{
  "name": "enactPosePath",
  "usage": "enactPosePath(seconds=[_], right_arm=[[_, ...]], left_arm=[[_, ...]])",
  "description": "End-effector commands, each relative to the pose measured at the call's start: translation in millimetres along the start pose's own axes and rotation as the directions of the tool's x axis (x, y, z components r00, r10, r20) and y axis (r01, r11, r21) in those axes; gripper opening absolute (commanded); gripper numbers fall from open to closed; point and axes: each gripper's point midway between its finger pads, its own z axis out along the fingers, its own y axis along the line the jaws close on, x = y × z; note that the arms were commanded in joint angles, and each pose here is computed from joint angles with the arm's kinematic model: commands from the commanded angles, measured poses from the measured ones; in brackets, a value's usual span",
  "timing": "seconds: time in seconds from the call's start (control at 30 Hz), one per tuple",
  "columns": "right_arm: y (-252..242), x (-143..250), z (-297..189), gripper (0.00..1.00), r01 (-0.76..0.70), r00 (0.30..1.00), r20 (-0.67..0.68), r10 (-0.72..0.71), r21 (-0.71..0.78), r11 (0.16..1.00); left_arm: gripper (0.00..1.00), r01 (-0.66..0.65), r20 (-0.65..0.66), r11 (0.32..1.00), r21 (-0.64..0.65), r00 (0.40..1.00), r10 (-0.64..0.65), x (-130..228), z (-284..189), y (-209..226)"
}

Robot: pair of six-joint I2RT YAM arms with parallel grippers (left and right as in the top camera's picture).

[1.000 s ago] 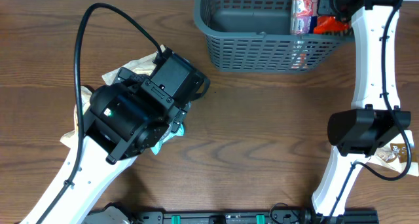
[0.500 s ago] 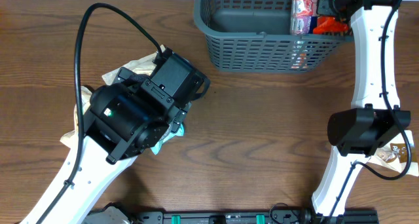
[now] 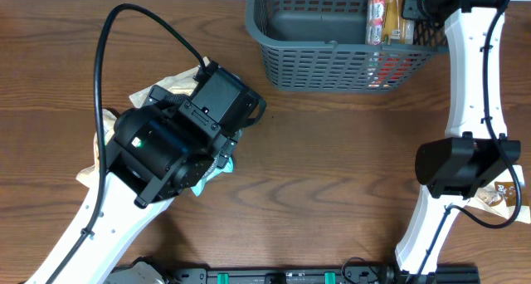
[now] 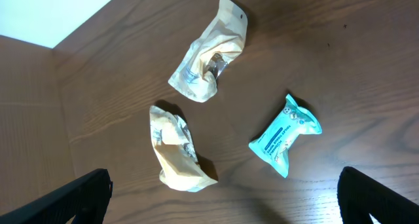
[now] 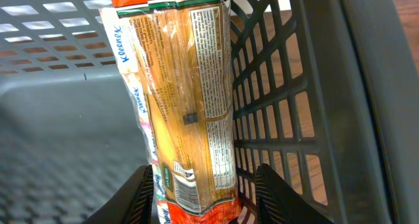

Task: Pack container
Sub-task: 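Open the right gripper and move it to the Pawree pouch on the right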

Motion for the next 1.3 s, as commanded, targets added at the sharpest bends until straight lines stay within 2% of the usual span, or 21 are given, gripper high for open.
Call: enactPosePath(seconds=[0.0,0.17,0.37,0.5,0.57,0.63,0.7,0.9,1.03,1.13,1.27], right_arm=[[-3.2,-14.0,-18.5,0.42,0.038,0.997,0.061,-0.039,0.004,0.999],[-11.0,-48.7,-51.2,0.61,0.06,0.979,0.193,-0.063,0.022,0.998],[-46.8,-95.1,-141.1,0.61,-0.035,0.907,0.421,-0.004,0.084,0.996],[-81.9,-97.9,-200.3,0.63,-0.134,0.857,0.515,0.04,0.148,0.98],[-94.4,-87.9,-218.7,0.71,-0.152,0.857,0.513,0.047,0.165,0.975],[-108.4,-71.9,-230.3,0.89,-0.158,0.875,0.483,0.047,0.192,0.968],[-119.0,-56.3,-236.8,0.99,-0.162,0.894,0.445,0.052,0.214,0.963],[-124.0,-8.0,-233.4,0.99,-0.138,0.958,0.278,0.071,0.229,0.964],[-124.7,2.7,-230.7,0.99,-0.131,0.969,0.235,0.074,0.239,0.962],[-140.7,8.8,-237.6,0.99,-0.262,0.946,0.263,0.187,0.287,0.922],[-176.0,18.0,-266.7,0.99,-0.487,0.855,0.387,0.346,0.363,0.794]], left_arm=[[0.99,0.011,-0.012,1.0,-0.005,1.0,-0.011,1.2,2.0,0.7],[0.99,0.011,-0.012,1.0,-0.004,1.0,-0.011,1.1,2.0,0.6],[0.99,0.011,-0.012,1.0,-0.004,1.0,-0.011,1.1,2.0,0.6],[0.99,0.011,-0.012,1.0,-0.004,1.0,-0.011,1.1,2.0,0.6],[0.98,0.011,-0.012,1.0,-0.004,1.0,-0.011,1.1,2.0,0.6],[0.99,0.011,-0.012,1.0,-0.004,1.0,-0.011,1.1,2.0,0.6],[0.99,0.011,-0.011,1.0,-0.005,1.0,-0.011,1.0,2.0,0.7],[0.99,0.011,-0.011,1.0,-0.004,1.0,-0.011,1.0,2.0,0.6],[0.99,0.011,-0.011,1.0,-0.005,1.0,-0.011,1.0,2.0,0.8],[0.99,0.011,-0.011,1.0,-0.004,1.0,-0.011,1.0,2.0,0.6],[0.99,0.011,-0.011,1.0,-0.004,1.0,-0.011,1.0,2.0,0.6]])
